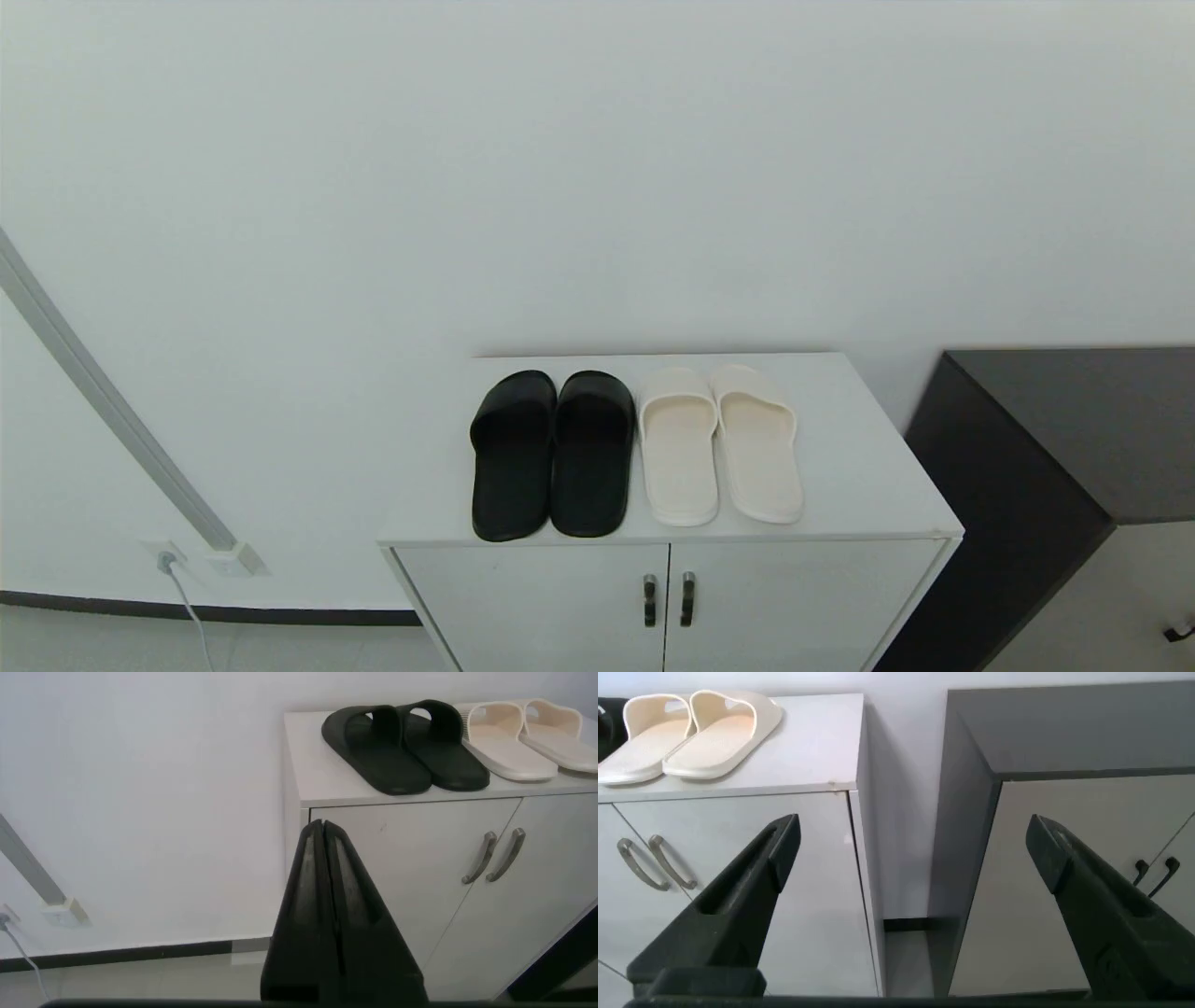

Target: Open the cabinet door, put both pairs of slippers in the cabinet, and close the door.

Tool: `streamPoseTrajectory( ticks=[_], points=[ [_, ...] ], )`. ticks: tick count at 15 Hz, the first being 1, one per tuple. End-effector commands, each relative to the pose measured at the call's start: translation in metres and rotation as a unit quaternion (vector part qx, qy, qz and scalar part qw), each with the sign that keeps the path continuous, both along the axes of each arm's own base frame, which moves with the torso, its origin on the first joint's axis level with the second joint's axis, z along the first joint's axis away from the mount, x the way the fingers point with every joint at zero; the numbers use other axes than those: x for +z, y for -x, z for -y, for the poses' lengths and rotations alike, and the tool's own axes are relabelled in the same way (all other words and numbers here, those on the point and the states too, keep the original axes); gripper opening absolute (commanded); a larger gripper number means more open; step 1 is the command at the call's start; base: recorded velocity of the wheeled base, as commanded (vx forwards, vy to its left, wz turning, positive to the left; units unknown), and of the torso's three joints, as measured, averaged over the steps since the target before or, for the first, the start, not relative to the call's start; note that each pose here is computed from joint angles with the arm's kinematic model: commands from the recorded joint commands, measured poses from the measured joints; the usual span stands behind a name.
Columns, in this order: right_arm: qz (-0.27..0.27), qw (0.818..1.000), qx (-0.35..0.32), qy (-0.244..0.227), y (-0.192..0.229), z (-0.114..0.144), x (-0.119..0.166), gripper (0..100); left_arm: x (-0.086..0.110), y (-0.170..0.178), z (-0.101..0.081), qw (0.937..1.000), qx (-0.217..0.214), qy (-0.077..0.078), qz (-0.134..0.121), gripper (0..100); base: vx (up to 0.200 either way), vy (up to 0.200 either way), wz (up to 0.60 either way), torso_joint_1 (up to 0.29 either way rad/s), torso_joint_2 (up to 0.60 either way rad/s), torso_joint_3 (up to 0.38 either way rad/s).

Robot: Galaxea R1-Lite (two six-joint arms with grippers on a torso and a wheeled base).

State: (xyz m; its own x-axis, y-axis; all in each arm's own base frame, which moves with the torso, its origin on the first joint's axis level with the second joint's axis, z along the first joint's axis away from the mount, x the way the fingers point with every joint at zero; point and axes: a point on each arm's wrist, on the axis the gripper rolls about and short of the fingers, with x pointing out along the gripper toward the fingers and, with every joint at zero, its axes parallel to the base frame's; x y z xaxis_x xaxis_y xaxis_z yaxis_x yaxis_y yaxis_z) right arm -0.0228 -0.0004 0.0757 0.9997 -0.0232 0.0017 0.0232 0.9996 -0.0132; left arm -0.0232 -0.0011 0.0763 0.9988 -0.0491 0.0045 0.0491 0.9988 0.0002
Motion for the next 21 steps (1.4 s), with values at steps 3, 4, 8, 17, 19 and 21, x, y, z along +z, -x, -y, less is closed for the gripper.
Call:
streamPoseTrajectory(
  ticks=[3, 4, 8, 17, 19, 21],
  points=[
    [0.001, 1.000, 0.017, 0.003, 0.000, -0.001, 0.001, 100, 0.000, 0.000, 0.000, 1.0000, 0.000, 0.001, -0.001, 0, 0.000, 0.000, 0.00, 0.000, 0.00, 0.000],
    [0.001, 1.000, 0.024, 0.011, 0.000, -0.001, 0.000, 100, 0.000, 0.000, 0.000, 1.0000, 0.000, 0.001, -0.001, 0, 0.000, 0.000, 0.00, 0.000, 0.00, 0.000],
    [0.034, 0.999, 0.022, -0.031, 0.005, -0.001, 0.030, 100, 0.000, 0.000, 0.000, 1.0000, -0.001, 0.001, -0.002, 0, 0.000, 0.000, 0.00, 0.000, 0.00, 0.000],
    [-0.192, 0.962, 0.186, -0.049, -0.131, -0.042, 0.091, 100, 0.000, 0.000, 0.000, 1.0000, -0.001, 0.002, -0.002, 0, 0.000, 0.000, 0.00, 0.000, 0.00, 0.000],
    [-0.175, 0.967, 0.182, -0.045, -0.148, -0.081, 0.096, 100, 0.000, 0.000, 0.000, 1.0000, -0.001, 0.001, -0.002, 0, 0.000, 0.000, 0.00, 0.000, 0.00, 0.000],
    [-0.180, 0.964, 0.194, -0.040, -0.164, -0.117, 0.102, 100, 0.000, 0.000, 0.000, 1.0000, -0.001, 0.002, -0.002, 0, 0.000, 0.000, 0.00, 0.000, 0.00, 0.000]
  ],
)
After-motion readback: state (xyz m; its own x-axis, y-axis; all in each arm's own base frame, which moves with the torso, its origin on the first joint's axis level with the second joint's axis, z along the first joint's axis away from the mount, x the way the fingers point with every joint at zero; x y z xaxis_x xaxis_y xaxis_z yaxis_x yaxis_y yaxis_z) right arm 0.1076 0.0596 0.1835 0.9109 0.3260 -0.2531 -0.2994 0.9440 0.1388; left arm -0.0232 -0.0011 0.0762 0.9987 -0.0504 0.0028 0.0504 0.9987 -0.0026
